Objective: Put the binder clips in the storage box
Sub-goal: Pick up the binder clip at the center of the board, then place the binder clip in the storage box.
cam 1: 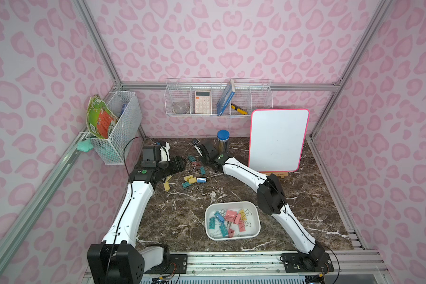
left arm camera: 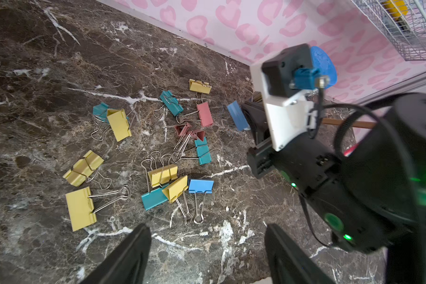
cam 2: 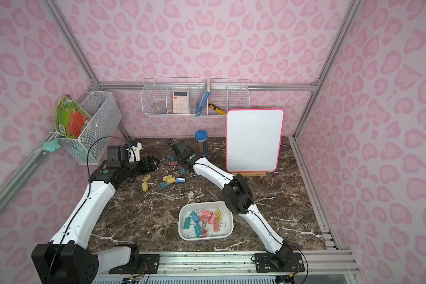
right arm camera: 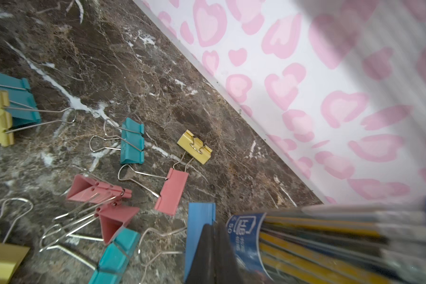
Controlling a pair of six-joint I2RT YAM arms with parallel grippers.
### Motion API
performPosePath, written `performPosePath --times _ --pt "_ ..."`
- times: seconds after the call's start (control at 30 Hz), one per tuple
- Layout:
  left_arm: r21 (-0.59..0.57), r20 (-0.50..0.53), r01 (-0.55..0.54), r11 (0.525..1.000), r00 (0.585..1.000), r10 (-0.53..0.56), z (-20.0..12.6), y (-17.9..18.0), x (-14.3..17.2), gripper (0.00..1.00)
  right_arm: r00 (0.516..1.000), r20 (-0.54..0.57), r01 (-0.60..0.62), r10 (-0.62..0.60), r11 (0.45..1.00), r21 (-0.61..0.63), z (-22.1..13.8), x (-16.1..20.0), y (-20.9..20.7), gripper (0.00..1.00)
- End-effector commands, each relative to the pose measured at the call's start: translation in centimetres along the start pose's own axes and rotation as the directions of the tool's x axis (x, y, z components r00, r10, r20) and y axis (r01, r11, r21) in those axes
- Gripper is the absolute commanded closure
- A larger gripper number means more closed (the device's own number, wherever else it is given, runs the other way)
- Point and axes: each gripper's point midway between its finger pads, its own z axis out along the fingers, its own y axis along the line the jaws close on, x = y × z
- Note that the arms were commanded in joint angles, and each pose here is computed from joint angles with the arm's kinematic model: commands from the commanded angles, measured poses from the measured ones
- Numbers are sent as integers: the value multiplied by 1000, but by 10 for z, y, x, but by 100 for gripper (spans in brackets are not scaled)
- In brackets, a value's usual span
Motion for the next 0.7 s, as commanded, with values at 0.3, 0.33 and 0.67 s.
performPosePath --times 0.3,0.33,0.67 --pt "45 19 -12 999 1000 11 -2 -8 -3 8 944 74 -300 321 930 -212 -170 2 -22 100" --pt "48 15 -11 999 1000 10 -1 -8 -2 8 924 71 -347 375 903 -253 -189 12 -21 100" --pt "66 -22 16 998 1000 -14 9 -9 2 1 712 -227 -700 664 653 -289 -296 172 25 100"
